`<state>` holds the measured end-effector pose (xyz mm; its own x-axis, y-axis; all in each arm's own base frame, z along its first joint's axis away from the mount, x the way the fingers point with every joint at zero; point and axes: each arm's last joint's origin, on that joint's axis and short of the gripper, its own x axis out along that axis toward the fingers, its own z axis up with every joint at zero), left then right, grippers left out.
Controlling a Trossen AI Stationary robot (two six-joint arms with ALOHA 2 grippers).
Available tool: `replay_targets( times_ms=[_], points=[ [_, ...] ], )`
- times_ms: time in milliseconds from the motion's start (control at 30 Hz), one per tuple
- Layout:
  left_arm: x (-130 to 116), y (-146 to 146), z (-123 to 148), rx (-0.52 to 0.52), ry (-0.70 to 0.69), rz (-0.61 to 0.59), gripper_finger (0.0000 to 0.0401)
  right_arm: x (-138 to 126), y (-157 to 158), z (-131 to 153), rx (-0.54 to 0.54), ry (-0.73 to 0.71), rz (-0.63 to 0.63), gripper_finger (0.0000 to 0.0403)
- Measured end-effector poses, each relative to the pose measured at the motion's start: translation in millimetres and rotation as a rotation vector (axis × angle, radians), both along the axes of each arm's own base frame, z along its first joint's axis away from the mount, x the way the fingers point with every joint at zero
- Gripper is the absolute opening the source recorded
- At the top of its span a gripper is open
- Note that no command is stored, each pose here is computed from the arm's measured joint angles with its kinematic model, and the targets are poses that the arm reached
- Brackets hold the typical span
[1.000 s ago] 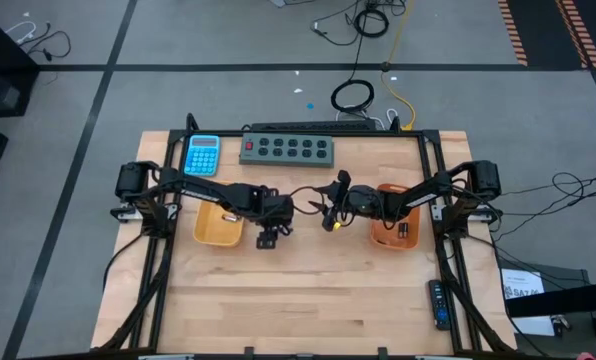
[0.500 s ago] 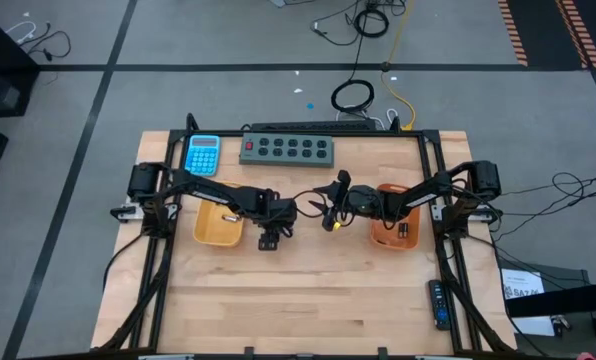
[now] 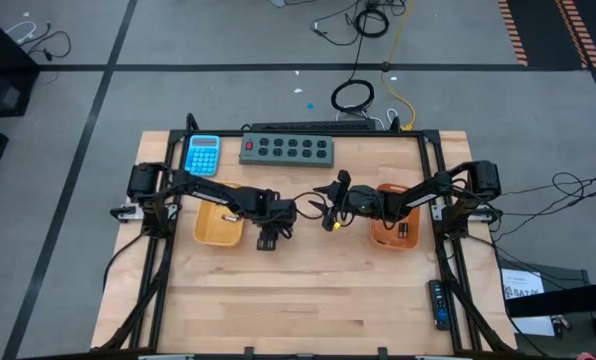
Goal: Sort batteries
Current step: Put the white battery into the yellow bin
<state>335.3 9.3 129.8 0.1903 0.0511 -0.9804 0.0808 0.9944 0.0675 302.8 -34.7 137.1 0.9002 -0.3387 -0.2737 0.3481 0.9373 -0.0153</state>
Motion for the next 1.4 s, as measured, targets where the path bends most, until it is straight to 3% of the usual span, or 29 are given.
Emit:
replay_targets(
  times_ms=[300, 500, 667, 800, 1067, 1100, 1267, 1400],
  points=[
    [-10.8, -10.5, 17.5, 0.062, 0.024, 0.012, 0.0226, 0.0, 0.0, 0.0, 0.0, 0.0, -0.001, 0.0185],
    [-27.6, -11.6, 69.2, 0.141, -0.002, 0.108, 0.0226, -0.1, -0.1, -0.1, 0.006, -0.002, -0.007, 0.0185],
    [-48.6, -13.2, 100.2, 0.122, -0.049, 0.256, 0.0226, -0.1, 0.3, -0.5, 0.015, -0.001, -0.008, 0.0185],
    [-65.1, -12.4, 102.7, 0.09, 0.067, 0.393, 0.0226, 0.0, 1.8, -0.5, 0.021, -0.003, -0.005, 0.0185],
    [-77.6, -11.1, 97.8, 0.147, 0.175, 0.477, 0.0226, 0.4, 2.2, 0.6, 0.022, -0.015, -0.002, 0.0185],
    [-77.9, -10.9, 97.5, 0.155, 0.175, 0.478, 0.0235, 0.5, 2.3, 0.6, 0.023, -0.016, -0.001, 0.0185],
    [-78.3, -9.2, 97.5, 0.215, 0.164, 0.479, 0.0356, 0.5, 2.9, 0.6, 0.023, -0.016, 0.002, 0.0185],
    [-78.1, -8.9, 97.6, 0.225, 0.16, 0.472, 0.0366, 0.5, 2.9, 0.8, 0.023, -0.017, 0.002, 0.0185]
  ],
)
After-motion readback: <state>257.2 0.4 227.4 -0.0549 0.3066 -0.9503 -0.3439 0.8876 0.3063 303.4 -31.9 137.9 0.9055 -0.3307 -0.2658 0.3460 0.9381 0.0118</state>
